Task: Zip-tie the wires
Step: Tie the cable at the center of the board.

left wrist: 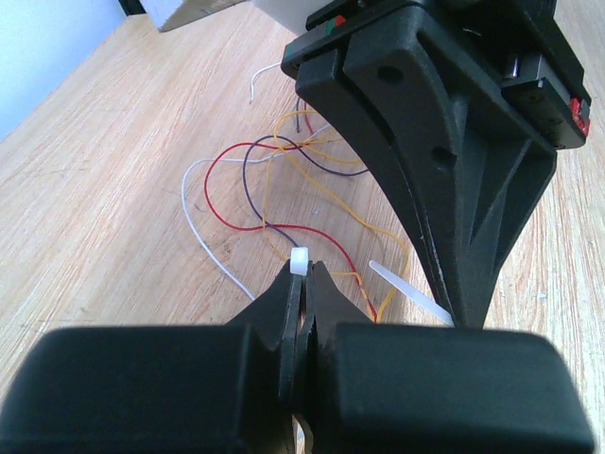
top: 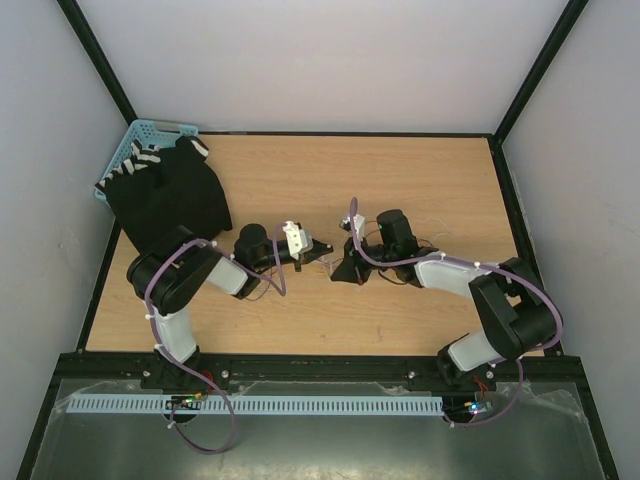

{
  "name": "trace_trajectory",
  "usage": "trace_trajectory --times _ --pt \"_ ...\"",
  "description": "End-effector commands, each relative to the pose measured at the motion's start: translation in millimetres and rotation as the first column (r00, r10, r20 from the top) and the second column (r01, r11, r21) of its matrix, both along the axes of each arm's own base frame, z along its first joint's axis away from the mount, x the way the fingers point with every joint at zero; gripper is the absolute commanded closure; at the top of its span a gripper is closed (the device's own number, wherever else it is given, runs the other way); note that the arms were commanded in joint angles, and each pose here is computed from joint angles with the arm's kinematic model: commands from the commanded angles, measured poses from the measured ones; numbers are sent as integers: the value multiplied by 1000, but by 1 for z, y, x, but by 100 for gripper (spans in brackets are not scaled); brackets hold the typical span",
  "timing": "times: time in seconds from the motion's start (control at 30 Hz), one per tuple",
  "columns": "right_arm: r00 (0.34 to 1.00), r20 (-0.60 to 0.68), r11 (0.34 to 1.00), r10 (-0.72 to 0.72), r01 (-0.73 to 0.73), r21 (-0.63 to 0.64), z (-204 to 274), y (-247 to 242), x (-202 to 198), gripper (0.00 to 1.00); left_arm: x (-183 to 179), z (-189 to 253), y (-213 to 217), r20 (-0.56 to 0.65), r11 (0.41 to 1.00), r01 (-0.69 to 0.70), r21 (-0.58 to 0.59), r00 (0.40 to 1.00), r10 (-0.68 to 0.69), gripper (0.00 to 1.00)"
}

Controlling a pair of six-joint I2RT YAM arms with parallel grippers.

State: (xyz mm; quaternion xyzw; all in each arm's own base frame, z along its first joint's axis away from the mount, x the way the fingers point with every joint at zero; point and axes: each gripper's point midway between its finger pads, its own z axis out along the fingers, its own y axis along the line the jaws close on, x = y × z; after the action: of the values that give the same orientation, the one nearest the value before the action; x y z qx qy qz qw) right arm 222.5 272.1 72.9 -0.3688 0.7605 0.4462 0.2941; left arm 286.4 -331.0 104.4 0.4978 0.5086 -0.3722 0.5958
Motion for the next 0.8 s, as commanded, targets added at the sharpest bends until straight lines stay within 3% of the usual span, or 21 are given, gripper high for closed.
trace_trajectory --times 0.0,0.77 --pt "999 2 999 43 -43 21 12 3 -1 100 0 17 -3 91 1000 4 -28 996 -1 100" --pt "997 -49 998 61 -60 5 13 1 7 100 2 17 -1 131 999 -27 -25 991 30 100"
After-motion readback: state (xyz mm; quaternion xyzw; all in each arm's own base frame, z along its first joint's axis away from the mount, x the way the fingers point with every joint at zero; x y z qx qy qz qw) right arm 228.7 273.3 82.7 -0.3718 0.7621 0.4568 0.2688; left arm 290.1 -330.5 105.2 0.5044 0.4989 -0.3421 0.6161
